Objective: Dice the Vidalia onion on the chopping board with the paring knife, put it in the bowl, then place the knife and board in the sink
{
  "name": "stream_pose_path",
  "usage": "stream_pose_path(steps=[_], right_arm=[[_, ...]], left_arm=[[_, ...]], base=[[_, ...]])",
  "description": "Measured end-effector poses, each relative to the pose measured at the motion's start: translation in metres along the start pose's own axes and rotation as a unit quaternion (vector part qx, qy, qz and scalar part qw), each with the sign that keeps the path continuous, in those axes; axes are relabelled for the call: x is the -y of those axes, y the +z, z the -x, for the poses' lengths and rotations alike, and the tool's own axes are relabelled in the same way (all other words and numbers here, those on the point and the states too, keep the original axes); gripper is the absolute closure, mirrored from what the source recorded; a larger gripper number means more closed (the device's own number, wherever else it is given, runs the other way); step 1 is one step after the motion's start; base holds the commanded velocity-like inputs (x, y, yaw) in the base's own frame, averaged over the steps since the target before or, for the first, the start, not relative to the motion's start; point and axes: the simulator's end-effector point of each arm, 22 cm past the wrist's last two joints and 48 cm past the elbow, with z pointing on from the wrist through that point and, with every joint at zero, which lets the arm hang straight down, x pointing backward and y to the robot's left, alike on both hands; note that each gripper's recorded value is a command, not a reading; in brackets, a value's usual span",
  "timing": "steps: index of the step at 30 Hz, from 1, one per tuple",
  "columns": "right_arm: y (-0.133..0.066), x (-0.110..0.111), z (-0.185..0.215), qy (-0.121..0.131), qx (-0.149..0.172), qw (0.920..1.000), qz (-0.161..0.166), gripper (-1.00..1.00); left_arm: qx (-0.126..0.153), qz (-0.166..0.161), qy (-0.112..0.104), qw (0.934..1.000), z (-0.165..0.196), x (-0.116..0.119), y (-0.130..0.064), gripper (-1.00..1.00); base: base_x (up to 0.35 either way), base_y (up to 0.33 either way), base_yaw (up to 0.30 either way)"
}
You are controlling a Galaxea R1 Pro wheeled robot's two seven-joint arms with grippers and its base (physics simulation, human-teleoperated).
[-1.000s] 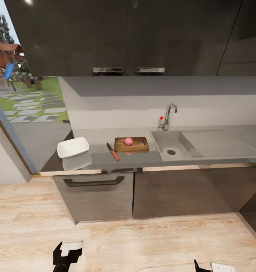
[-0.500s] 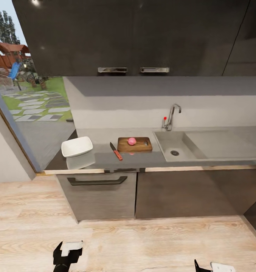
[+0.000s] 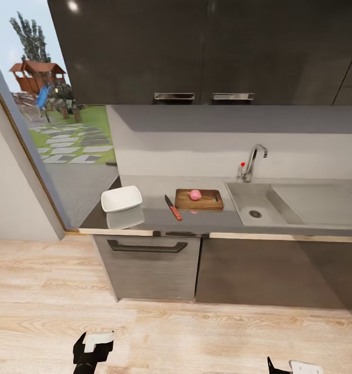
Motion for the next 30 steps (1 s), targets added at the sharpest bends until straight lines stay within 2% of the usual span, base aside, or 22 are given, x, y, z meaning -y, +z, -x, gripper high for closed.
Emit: stream_pose_path(steps=[15, 30], right_arm=[[0.0000, -0.0002, -0.0003, 0.000, 0.000, 1.0000, 0.000, -1.00], [-0.0001, -0.0003, -0.0004, 0.000, 0.000, 1.0000, 0.000, -1.00]], left_arm=[[0.000, 0.000, 0.000, 1.0000, 0.0000, 0.0000, 0.0000, -1.00], [0.000, 0.000, 0.000, 1.0000, -0.0001, -0.0001, 0.0000, -1.00]], base=[[0.000, 0.012, 0.004], [0.000, 0.265, 0.000]])
